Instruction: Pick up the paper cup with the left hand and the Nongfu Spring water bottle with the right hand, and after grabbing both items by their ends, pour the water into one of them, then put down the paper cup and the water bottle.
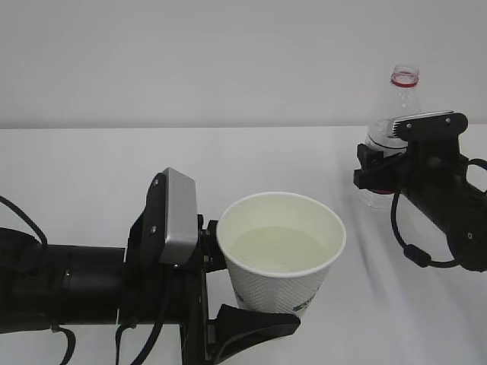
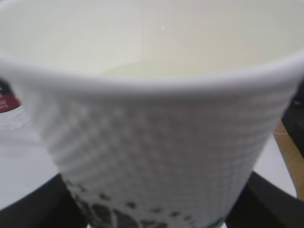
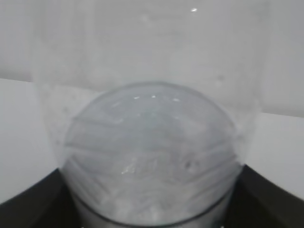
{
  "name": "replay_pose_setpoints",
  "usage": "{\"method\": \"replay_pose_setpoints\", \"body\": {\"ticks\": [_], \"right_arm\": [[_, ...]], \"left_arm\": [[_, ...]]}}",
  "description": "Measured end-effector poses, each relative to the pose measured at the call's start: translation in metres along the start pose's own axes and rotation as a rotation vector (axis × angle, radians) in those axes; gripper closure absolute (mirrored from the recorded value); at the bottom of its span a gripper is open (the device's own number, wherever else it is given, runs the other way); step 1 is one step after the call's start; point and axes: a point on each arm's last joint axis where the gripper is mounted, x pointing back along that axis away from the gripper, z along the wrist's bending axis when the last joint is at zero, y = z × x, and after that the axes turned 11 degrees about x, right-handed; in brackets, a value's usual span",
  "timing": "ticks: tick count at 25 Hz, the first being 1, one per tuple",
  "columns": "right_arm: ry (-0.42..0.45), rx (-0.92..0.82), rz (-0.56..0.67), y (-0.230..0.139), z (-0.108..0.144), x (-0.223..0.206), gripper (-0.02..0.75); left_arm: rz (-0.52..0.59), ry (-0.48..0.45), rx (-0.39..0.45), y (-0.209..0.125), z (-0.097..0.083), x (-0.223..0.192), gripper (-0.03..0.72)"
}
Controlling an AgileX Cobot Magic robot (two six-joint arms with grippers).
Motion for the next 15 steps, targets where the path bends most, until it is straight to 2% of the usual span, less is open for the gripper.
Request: {"method": "replay_pose_setpoints", "body": {"ticks": [4, 15], "right_arm": [[-0.004, -0.018, -0.014, 0.0016, -0.0005, -0.0004, 0.091], [-0.008, -0.045, -0.026, 0.0027, -0.0008, -0.0004, 0.075]], "left_arm": [[0.000, 0.000, 0.000, 0.0000, 0.0000, 0.0000, 0.140], [0.000, 0.000, 0.000, 0.0000, 0.0000, 0.0000, 0.140]]}}
